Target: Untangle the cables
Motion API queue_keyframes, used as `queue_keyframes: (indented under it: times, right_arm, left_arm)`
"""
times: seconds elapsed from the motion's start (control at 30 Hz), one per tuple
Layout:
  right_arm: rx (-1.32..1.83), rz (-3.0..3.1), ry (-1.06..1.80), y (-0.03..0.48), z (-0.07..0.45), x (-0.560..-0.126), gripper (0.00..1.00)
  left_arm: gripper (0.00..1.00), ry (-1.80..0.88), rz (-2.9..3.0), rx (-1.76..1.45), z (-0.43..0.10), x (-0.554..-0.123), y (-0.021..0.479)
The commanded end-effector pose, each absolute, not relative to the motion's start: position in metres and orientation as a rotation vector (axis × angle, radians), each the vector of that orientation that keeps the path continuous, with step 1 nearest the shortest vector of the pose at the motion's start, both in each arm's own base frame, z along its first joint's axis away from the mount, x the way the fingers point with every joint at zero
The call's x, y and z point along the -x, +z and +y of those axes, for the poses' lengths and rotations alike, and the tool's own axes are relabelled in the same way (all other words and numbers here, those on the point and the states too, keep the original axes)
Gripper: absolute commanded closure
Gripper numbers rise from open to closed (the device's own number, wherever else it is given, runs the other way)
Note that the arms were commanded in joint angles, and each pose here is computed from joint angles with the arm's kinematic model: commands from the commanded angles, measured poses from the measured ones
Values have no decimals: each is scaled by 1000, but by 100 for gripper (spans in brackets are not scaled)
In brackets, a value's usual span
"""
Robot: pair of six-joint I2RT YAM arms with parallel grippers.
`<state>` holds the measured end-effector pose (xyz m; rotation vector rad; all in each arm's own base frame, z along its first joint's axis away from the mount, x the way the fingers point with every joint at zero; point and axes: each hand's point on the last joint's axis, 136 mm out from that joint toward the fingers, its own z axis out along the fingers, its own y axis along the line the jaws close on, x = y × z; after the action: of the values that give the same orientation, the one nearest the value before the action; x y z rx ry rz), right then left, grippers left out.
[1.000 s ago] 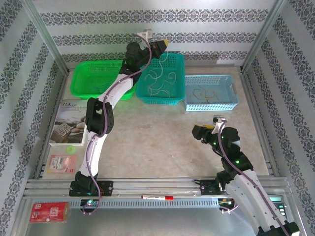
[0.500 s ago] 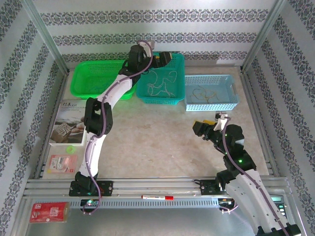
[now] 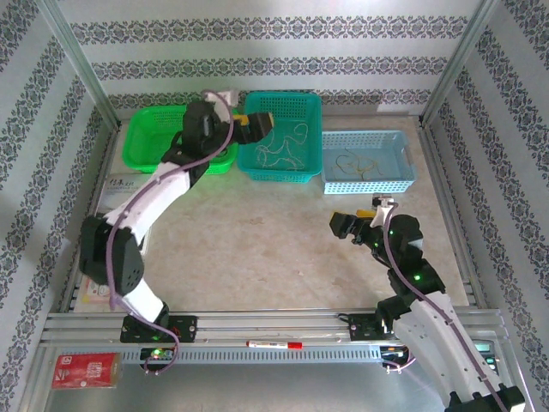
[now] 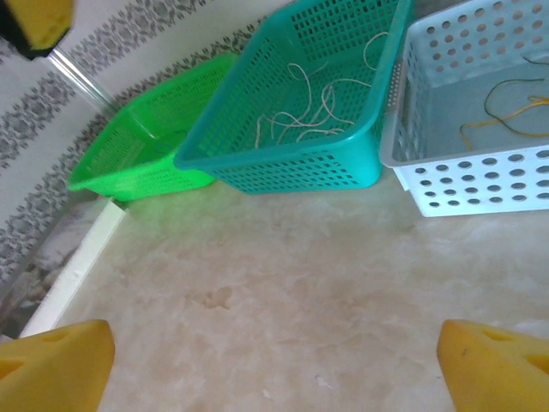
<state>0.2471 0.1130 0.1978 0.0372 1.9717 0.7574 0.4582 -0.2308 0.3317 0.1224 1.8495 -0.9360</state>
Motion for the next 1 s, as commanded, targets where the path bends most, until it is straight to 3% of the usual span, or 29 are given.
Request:
queue_keyframes:
  times: [0.0,0.2,0.4,0.67,0.97]
  right_arm:
    - [-39,1960,663,207,102,-257,2]
    - [-158,1961,301,197,56,-287,2]
    - [-137,1937,-63,186,20,-319,2]
    - [-113,1946,-261,166,4,-354,2]
    - [-124,1943,-201,124,-9,-360,2]
  left_arm:
    - [0,-792,1831,-135,-203,-431,324]
    - [0,-470,1831,-58,-137,-377,282]
    - [0,-251,1688,147,-55,-356,262]
    - [0,193,1653,135,13,-355,232]
    - [0,253,1781,196,34,-364,153]
